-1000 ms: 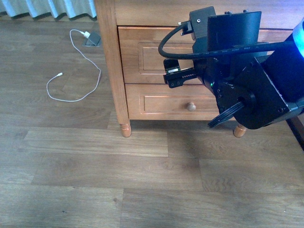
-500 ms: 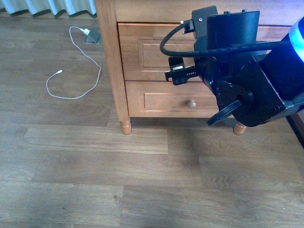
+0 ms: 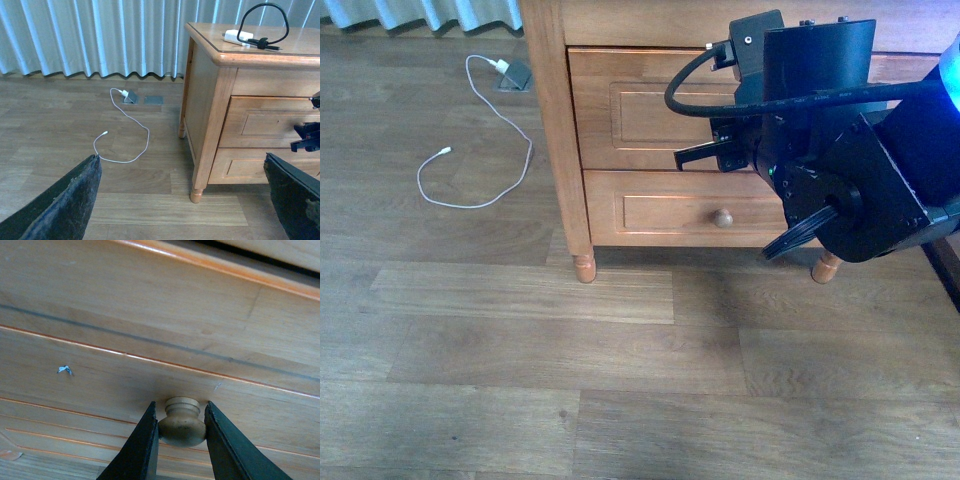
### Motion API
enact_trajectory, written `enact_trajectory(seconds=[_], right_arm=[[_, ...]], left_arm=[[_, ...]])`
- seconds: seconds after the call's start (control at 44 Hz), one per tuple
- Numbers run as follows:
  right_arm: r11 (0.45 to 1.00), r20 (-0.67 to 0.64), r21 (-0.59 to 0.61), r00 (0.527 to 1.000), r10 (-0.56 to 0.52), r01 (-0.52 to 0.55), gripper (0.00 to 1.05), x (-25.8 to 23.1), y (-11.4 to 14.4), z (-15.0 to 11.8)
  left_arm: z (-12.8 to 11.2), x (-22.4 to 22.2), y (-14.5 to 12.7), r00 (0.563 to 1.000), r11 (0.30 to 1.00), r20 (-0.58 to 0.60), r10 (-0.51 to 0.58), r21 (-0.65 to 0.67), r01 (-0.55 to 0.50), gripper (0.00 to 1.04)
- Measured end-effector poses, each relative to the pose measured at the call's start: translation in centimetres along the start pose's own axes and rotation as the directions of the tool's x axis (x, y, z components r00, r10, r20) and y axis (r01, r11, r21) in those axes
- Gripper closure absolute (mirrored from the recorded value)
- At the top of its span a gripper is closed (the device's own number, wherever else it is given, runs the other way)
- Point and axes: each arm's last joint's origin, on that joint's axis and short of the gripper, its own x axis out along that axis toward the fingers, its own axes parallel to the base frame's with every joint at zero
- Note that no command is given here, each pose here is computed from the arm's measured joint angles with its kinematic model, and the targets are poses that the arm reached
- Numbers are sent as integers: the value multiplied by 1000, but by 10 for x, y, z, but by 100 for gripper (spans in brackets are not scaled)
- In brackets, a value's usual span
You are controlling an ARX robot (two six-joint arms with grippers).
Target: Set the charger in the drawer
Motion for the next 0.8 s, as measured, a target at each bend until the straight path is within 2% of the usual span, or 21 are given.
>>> enact_trajectory(seconds=[0.25, 0.477, 0.795], right_arm=[[998, -63, 7, 996, 68, -68, 83, -16, -9, -2], [984, -186, 31, 966, 179, -176, 84, -71, -29, -11], [953, -261, 68, 917, 303, -296, 85, -138, -46, -30]], left_arm=[[0, 0, 0, 1000, 1000, 0, 0, 0, 0, 6], [0, 0, 0, 1000, 1000, 0, 0, 0, 0, 6], [0, 0, 0, 1000, 1000, 0, 0, 0, 0, 6]])
